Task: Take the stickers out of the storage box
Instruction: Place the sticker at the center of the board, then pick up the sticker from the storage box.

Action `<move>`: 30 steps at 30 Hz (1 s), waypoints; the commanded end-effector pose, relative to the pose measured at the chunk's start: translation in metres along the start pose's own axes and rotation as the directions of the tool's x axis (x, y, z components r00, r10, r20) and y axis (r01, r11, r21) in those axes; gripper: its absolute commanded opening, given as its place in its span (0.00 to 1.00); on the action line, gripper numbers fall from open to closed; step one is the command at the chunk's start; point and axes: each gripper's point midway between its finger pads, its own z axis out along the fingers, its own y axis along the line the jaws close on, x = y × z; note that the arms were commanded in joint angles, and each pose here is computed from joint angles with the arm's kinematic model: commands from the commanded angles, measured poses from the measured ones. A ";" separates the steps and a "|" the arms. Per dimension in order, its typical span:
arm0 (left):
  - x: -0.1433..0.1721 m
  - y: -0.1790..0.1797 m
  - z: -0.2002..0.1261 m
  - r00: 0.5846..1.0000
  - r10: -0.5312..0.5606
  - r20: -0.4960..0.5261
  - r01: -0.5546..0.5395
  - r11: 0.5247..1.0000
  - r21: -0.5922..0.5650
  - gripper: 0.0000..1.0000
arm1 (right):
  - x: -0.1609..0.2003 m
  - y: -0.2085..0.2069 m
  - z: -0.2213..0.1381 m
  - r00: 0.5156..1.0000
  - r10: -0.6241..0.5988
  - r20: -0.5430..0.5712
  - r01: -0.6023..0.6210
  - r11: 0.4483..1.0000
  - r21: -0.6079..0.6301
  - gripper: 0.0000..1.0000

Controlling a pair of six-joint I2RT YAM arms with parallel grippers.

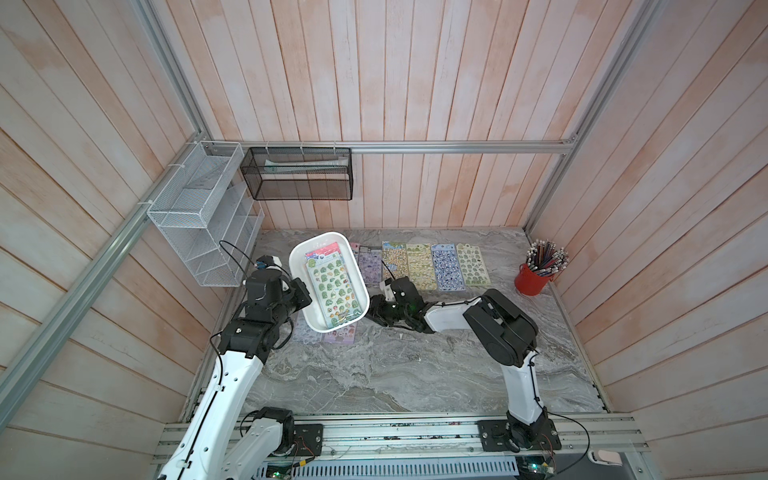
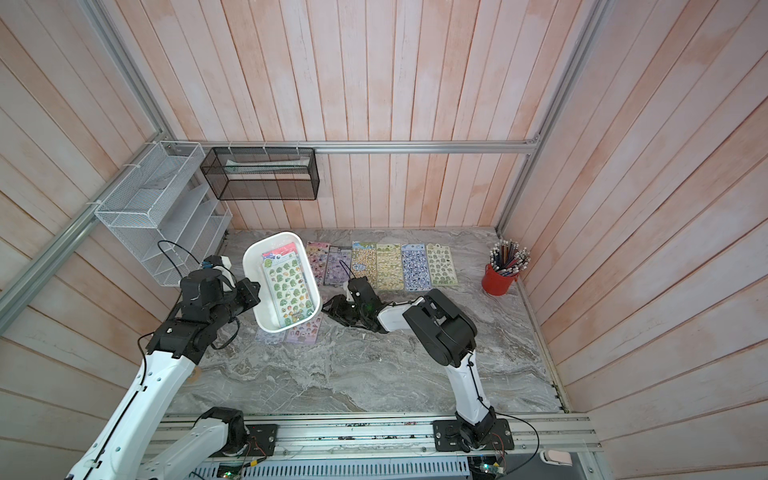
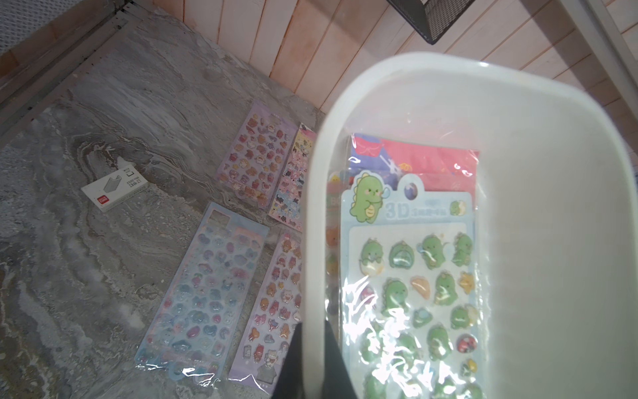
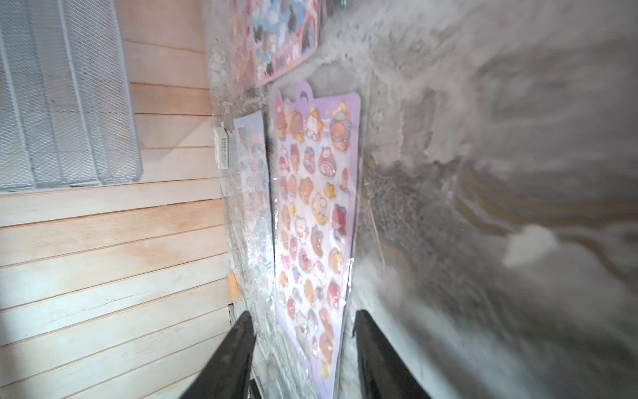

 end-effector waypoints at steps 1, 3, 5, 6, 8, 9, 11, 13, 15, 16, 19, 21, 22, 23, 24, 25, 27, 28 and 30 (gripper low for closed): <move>0.003 -0.027 0.011 1.000 0.025 0.007 -0.025 0.998 0.063 0.00 | -0.017 0.013 -0.041 0.995 -0.077 0.061 0.078 0.997 -0.019 0.51; 0.014 -0.036 0.021 0.999 0.033 -0.025 -0.031 0.997 0.073 0.00 | -0.020 0.009 -0.065 0.992 -0.099 0.082 0.099 0.995 0.003 0.51; 0.030 -0.048 0.033 0.997 0.041 -0.062 -0.035 0.995 0.094 0.00 | -0.028 0.000 -0.094 0.985 -0.118 0.122 0.114 0.993 0.037 0.52; 0.037 -0.053 0.038 0.996 0.048 -0.077 -0.040 0.994 0.099 0.00 | -0.033 -0.004 -0.109 0.982 -0.123 0.144 0.117 0.992 0.050 0.52; 0.056 -0.063 0.051 0.991 0.074 -0.111 -0.064 0.993 0.099 0.00 | -0.041 -0.014 -0.143 0.969 -0.150 0.198 0.133 0.987 0.093 0.52; 0.066 -0.067 0.056 0.988 0.089 -0.129 -0.076 0.992 0.103 0.00 | -0.046 -0.016 -0.158 0.960 -0.169 0.223 0.147 0.983 0.114 0.52; 0.090 -0.075 0.069 0.979 0.106 -0.174 -0.088 0.990 0.106 0.00 | -0.054 -0.018 -0.192 0.937 -0.225 0.268 0.181 0.967 0.179 0.52; 0.114 -0.081 0.082 0.967 0.117 -0.225 -0.095 0.990 0.106 0.00 | -0.059 -0.018 -0.219 0.916 -0.273 0.294 0.203 0.948 0.246 0.50; 0.138 -0.087 0.095 0.954 0.126 -0.272 -0.100 0.989 0.108 0.00 | -0.060 -0.011 -0.241 0.894 -0.331 0.303 0.238 0.922 0.305 0.48; 0.150 -0.090 0.101 0.946 0.133 -0.296 -0.105 0.989 0.109 0.00 | -0.061 -0.008 -0.250 0.882 -0.362 0.303 0.253 0.904 0.345 0.46; 0.178 -0.097 0.116 0.924 0.152 -0.351 -0.121 0.987 0.107 0.00 | -0.057 -0.002 -0.266 0.867 -0.414 0.277 0.286 0.868 0.405 0.43; 0.191 -0.098 0.125 0.913 0.152 -0.379 -0.126 0.988 0.092 0.00 | -0.050 -0.003 -0.266 0.869 -0.429 0.245 0.300 0.852 0.430 0.39; 0.197 -0.098 0.129 0.908 0.148 -0.391 -0.125 0.989 0.085 0.00 | -0.046 -0.004 -0.263 0.872 -0.438 0.220 0.310 0.841 0.444 0.38; 0.202 -0.097 0.133 0.905 0.143 -0.401 -0.124 0.989 0.075 0.00 | -0.042 -0.005 -0.258 0.873 -0.446 0.195 0.321 0.828 0.459 0.37; 0.205 -0.096 0.136 0.905 0.135 -0.405 -0.118 0.991 0.066 0.00 | -0.037 -0.006 -0.254 0.874 -0.455 0.174 0.332 0.817 0.471 0.36; 0.207 -0.095 0.138 0.904 0.125 -0.408 -0.112 0.992 0.055 0.00 | -0.033 -0.008 -0.247 0.875 -0.460 0.151 0.342 0.808 0.480 0.36; 0.213 -0.093 0.141 0.906 0.109 -0.409 -0.102 0.994 0.038 0.00 | -0.028 -0.014 -0.236 0.881 -0.459 0.115 0.353 0.799 0.488 0.33; 0.216 -0.092 0.142 0.906 0.100 -0.412 -0.097 0.995 0.030 0.00 | -0.027 -0.017 -0.230 0.884 -0.457 0.101 0.355 0.795 0.491 0.30; 0.221 -0.090 0.144 0.904 0.094 -0.417 -0.090 0.995 0.029 0.00 | -0.024 -0.023 -0.220 0.888 -0.454 0.071 0.364 0.790 0.494 0.25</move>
